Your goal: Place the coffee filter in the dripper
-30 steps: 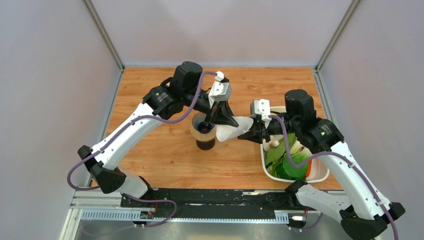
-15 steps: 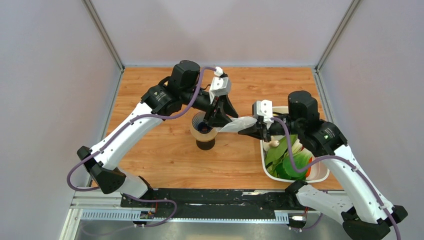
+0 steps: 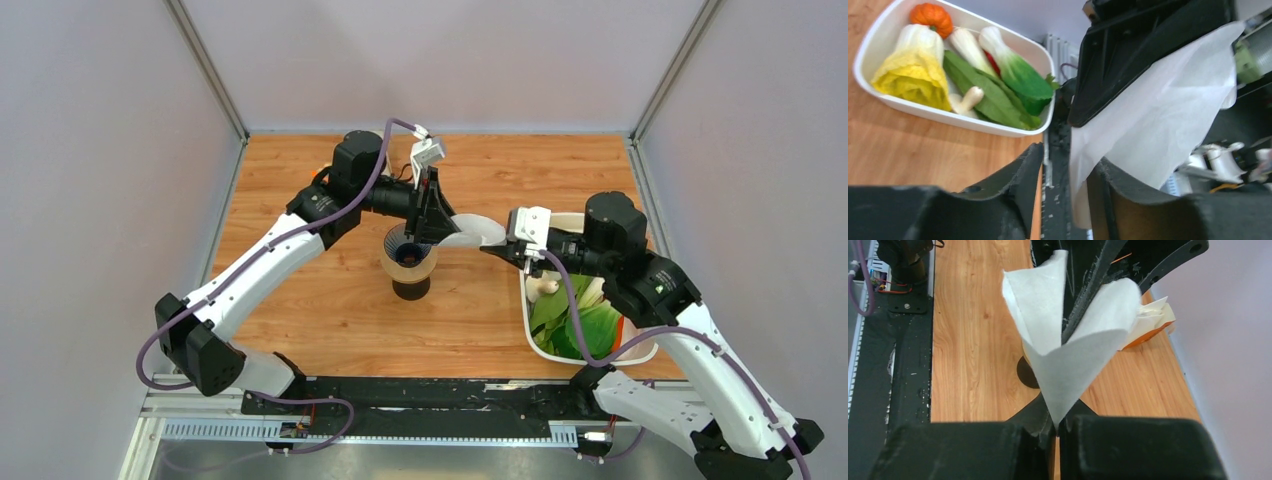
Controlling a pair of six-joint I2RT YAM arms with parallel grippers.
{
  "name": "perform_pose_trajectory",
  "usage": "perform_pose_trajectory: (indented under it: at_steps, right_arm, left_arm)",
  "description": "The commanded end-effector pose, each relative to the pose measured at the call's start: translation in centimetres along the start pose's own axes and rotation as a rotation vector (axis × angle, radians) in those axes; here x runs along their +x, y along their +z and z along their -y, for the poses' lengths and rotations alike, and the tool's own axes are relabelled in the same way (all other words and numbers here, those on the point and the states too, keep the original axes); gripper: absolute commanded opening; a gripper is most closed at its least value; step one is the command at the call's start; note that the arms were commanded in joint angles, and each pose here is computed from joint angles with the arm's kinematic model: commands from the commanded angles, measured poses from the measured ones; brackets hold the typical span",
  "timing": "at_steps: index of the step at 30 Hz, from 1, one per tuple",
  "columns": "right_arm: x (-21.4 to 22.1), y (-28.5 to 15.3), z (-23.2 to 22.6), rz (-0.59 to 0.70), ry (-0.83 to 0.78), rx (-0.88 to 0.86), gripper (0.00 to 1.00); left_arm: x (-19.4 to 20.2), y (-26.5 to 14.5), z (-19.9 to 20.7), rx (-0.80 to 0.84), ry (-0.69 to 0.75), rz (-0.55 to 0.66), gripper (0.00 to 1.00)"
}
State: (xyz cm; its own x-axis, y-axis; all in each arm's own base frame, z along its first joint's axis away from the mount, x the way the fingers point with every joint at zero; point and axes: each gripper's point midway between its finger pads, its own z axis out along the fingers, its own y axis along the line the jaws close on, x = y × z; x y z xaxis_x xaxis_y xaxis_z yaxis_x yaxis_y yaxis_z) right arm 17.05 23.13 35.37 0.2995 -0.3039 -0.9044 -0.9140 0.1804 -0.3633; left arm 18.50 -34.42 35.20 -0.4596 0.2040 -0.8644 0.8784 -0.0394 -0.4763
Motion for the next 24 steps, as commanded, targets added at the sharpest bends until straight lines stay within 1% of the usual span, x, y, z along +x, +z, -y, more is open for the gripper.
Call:
perform_pose_trajectory:
  at_steps: [1,2,3,4,5,6,7,8,9,10,11,12,13,14,15,16,17,18,19,24]
  right_arm:
    - [-1.3,-0.1,1.3,0.03,-0.071,0.07,0.07]
    - [-1.2,-0.2,1.2,0.028,-0.07,0.065,0.14]
    - [-1.2,-0.3,1.0,0.027,-0.069,0.059,0.29]
    - [-1.1,-0.4,0.8,0.021,-0.062,0.052,0.44]
    - [-1.0,-0.6,0.5,0.013,-0.052,0.042,0.58]
    - [-0.9,-0.8,0.0,0.002,-0.038,0.025,0.71]
    - [-0.9,-1.0,-0.5,-0.006,-0.024,0.005,0.78]
    - [-0.7,-1.2,-1.0,-0.017,-0.006,-0.016,0.85]
    - [-0.5,-1.3,-1.6,-0.028,0.012,-0.044,0.89]
    - [-0.4,-1.4,-2.3,-0.035,0.028,-0.073,0.93]
    - [-0.2,-1.5,-2.9,-0.041,0.046,-0.103,0.96]
    - [-0.2,-1.4,-3.4,-0.042,0.061,-0.132,0.98]
    - [-0.2,-1.4,-3.8,-0.04,0.072,-0.156,0.99]
    - [-0.2,-1.2,-4.0,-0.038,0.087,-0.174,0.99]
    - [-0.2,-0.9,-4.1,-0.037,0.098,-0.186,1.0]
    - [-0.2,-0.7,-4.1,-0.037,0.109,-0.197,1.0]
    - [-0.2,-0.4,-3.9,-0.04,0.121,-0.204,1.0]
    - [-0.4,-0.1,-3.8,-0.04,0.13,-0.209,1.0]
    - [-0.4,0.1,-3.6,-0.041,0.139,-0.21,1.0]
    - [-0.6,0.8,-2.0,-0.046,0.125,-0.157,0.99]
  left_arm:
    - [-2.6,0.0,2.4,0.095,-0.042,0.083,0.39]
    - [-2.7,0.0,2.7,0.115,-0.028,0.084,0.24]
    - [-2.7,0.0,2.7,0.119,-0.007,0.084,0.09]
    - [-2.6,-0.2,2.8,0.117,0.0,0.077,0.04]
    - [-2.8,-0.3,2.7,0.111,0.064,0.078,0.01]
    - [-2.3,-0.5,2.9,0.106,0.07,0.06,0.01]
    - [-2.7,-0.7,2.9,0.106,0.173,0.061,0.0]
    - [-1.9,-1.0,3.2,0.11,0.177,0.031,0.0]
    - [-2.3,-1.2,3.2,0.112,0.297,0.032,0.0]
    - [-1.4,-1.5,3.5,0.121,0.31,0.002,0.0]
    - [-1.6,-1.7,3.6,0.128,0.417,-0.001,0.0]
    - [-0.9,-1.9,3.7,0.135,0.422,-0.026,0.0]
    - [-1.2,-2.0,3.6,0.132,0.491,-0.026,0.0]
    - [-0.8,-1.9,3.5,0.133,0.487,-0.044,0.0]
    - [-1.3,-2.0,3.5,0.128,0.537,-0.043,0.0]
    - [-0.7,-1.7,3.3,0.132,0.518,-0.068,0.0]
    - [-1.3,-1.6,3.4,0.123,0.561,-0.069,0.0]
    - [-0.6,-1.2,3.2,0.132,0.55,-0.099,0.0]
    - [-0.7,-1.3,3.4,0.12,0.548,-0.114,0.0]
    - [-0.8,-0.3,3.5,0.12,0.502,-0.136,0.0]
